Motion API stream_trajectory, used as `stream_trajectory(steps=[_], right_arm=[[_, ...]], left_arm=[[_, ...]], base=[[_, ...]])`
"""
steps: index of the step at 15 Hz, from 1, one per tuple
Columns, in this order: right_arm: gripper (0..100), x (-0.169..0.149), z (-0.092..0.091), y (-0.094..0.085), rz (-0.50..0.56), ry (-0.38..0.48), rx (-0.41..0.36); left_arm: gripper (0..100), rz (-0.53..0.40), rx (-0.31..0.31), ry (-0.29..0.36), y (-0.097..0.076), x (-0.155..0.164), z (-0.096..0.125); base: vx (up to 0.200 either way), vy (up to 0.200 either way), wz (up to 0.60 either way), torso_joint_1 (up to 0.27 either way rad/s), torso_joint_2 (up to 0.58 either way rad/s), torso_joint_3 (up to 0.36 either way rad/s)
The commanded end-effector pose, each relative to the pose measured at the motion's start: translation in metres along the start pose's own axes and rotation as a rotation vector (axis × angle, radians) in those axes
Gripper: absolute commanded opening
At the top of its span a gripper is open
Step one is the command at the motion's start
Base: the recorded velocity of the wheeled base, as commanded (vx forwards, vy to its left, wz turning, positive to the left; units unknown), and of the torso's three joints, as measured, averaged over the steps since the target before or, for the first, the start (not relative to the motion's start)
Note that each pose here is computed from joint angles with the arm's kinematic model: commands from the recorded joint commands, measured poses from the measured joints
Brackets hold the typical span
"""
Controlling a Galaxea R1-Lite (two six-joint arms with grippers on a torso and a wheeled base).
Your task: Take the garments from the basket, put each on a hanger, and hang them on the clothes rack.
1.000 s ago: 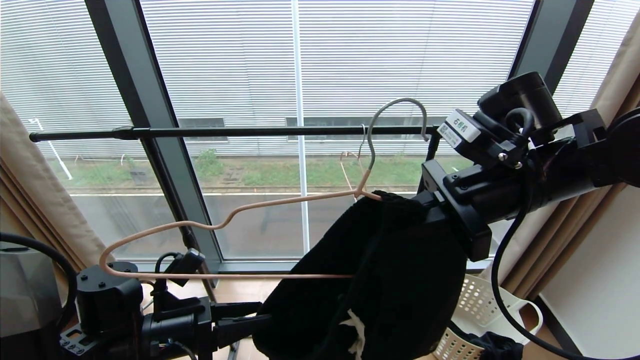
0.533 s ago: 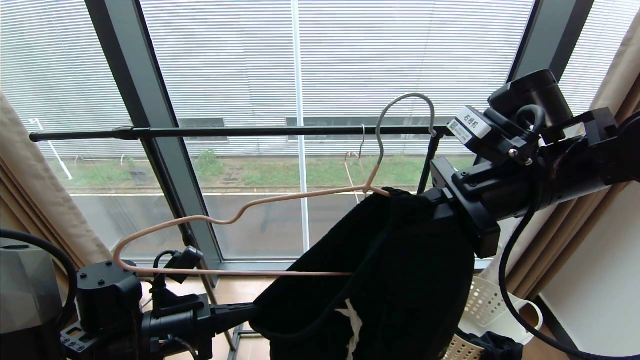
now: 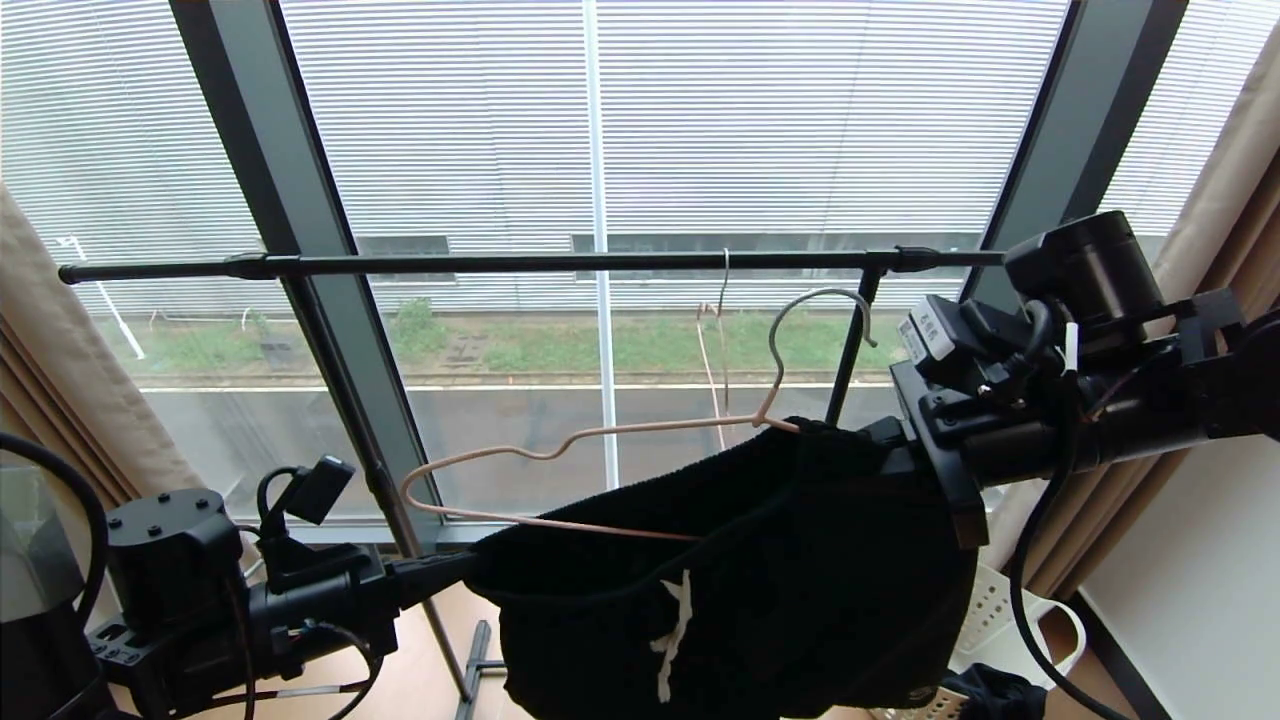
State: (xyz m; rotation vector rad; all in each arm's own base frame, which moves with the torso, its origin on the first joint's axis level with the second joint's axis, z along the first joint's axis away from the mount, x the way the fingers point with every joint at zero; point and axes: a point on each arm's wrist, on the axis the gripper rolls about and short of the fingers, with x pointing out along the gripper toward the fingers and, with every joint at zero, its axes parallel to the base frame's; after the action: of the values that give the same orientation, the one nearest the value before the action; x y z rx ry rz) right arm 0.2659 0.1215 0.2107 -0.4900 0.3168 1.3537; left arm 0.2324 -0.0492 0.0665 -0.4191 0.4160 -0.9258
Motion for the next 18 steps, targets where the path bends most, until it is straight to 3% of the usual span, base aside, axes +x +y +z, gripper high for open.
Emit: stream_trajectory(steps=[1, 8, 18], right_arm=[[0, 0.004, -0.013, 0.007, 0.01, 0.018, 0.02], [0, 0.009, -0.032, 0.014, -0.043, 0.152, 0.064], [0, 0.019, -0.053, 0.021, -0.075, 0.299, 0.087]], left_arm=[[0, 0.012, 0.011, -0.021, 0.003, -0.003, 0.005], [0, 0.05, 0.025, -0.066, 0.012, -0.009, 0.014], [0, 0.043, 0.047, -0.082, 0.006, -0.012, 0.018]], base=[[0.0, 0.0, 0.0, 0.0, 0.0, 0.0], [0.0, 0.0, 0.0, 0.0, 0.0, 0.0], [0.0, 0.0, 0.0, 0.0, 0.0, 0.0]])
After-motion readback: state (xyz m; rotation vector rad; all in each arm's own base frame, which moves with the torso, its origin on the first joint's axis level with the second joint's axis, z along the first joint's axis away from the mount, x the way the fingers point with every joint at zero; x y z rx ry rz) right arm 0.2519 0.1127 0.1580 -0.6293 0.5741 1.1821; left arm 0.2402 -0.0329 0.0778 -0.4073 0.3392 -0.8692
